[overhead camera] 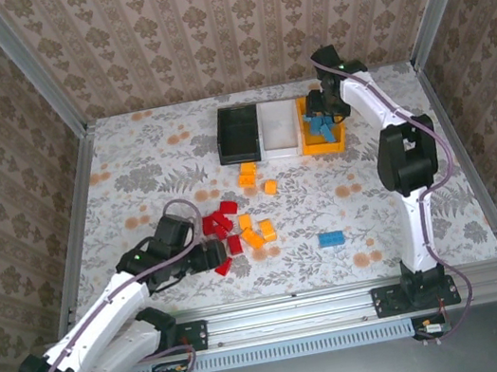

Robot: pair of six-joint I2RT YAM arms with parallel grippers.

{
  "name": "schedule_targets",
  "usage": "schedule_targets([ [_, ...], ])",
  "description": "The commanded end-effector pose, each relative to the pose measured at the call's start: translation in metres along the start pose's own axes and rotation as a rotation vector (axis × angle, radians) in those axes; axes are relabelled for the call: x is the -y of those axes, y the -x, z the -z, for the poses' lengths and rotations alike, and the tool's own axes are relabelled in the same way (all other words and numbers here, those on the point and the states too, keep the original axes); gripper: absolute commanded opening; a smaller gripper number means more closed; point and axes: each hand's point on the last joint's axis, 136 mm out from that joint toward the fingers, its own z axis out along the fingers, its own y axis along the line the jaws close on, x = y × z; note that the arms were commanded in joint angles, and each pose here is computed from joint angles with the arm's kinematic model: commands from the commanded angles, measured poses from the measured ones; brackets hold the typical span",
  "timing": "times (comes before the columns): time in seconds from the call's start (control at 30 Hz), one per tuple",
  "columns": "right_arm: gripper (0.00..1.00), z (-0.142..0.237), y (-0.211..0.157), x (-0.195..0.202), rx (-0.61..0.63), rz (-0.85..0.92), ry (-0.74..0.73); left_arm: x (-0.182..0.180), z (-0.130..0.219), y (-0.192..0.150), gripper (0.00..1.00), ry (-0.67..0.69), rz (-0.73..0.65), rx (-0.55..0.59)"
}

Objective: Sort the legos into containers by color

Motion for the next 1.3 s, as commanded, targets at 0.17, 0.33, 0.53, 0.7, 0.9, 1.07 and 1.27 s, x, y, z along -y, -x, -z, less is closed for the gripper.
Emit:
schedule_targets([
  [0.17, 0.70, 0.121, -0.037, -0.046, 0.125, -0.012, 0.305, 0.012, -0.018, -0.013, 0.80, 0.085, -0.149, -0.092],
  [0.33, 0.70, 0.144, -0.101, -0.054, 0.111, 0.042, 0.347, 0.020, -0.026, -0.005, 0.78, 0.115, -0.224, -0.110],
  [0.53, 0.70, 0.160, -0.165, -0.033, 0.079, 0.057, 0.333, 0.029, -0.042, -0.003, 0.73, 0.096, -0.269, -0.141],
  [0.7, 0.70, 0.166, -0.195, -0.011, 0.067, 0.052, 0.300, 0.030, -0.052, -0.005, 0.67, 0.113, -0.291, -0.177],
  [0.9, 0.70, 0.167, -0.202, -0.008, 0.061, 0.042, 0.303, 0.028, -0.060, -0.009, 0.65, 0.133, -0.302, -0.203],
  [1.07, 0.70, 0.168, -0.201, -0.010, 0.072, 0.029, 0.317, 0.022, -0.065, -0.016, 0.59, 0.166, -0.307, -0.226],
  [1.27, 0.70, 0.167, -0.203, -0.013, 0.068, 0.015, 0.334, 0.017, -0.067, -0.019, 0.48, 0.184, -0.292, -0.230],
])
